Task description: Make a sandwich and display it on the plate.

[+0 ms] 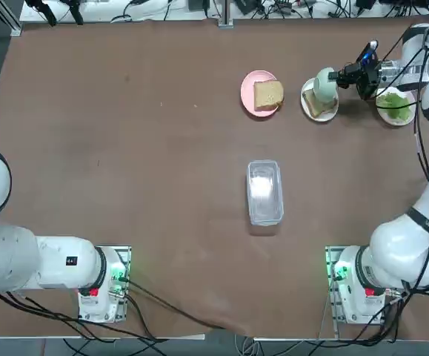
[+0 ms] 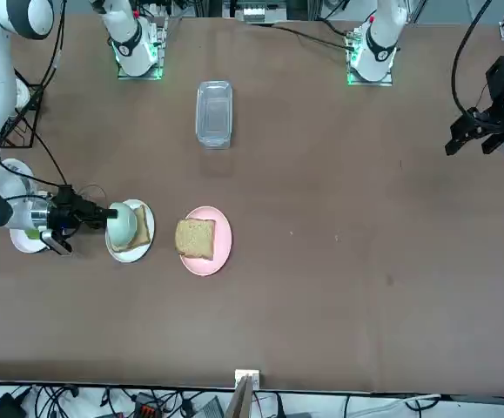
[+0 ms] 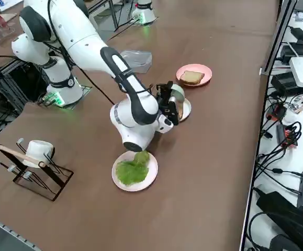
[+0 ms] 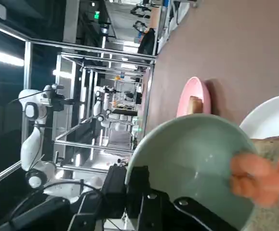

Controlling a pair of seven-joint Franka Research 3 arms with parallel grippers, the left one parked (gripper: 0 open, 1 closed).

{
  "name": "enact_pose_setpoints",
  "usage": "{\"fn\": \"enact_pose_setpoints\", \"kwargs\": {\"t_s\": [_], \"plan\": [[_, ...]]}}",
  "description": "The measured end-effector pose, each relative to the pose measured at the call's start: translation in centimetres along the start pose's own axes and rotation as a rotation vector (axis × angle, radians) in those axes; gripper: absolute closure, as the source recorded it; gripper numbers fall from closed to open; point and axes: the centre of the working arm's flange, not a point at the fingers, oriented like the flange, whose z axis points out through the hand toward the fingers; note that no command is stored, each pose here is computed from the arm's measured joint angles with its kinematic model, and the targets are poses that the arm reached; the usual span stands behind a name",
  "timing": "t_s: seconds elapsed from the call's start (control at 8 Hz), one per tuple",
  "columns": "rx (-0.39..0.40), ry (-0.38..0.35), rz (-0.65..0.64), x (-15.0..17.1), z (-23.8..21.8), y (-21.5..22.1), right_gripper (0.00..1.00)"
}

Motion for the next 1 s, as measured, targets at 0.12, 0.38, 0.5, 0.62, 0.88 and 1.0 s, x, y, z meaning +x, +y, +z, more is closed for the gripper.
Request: {"fn": "enact_pose_setpoints", "kwargs": {"t_s": [0.12, 0.38, 0.5, 0.62, 0.88, 1.0], "plan": [[0.021, -0.002, -0.004, -0.25, 0.01, 0.13, 0.97], [0.050, -0.005, -0.011, -0.64, -0.25, 0.12, 0.97], [0.061, -0.008, -0.018, -0.75, -0.29, 0.05, 0.97], [0.069, -0.010, -0.026, -0.84, -0.25, 0.07, 0.97], [0.083, -0.010, -0.039, -1.00, -0.11, 0.26, 0.97], [0.085, -0.007, -0.047, -0.77, -0.15, 0.09, 0.97]]}}
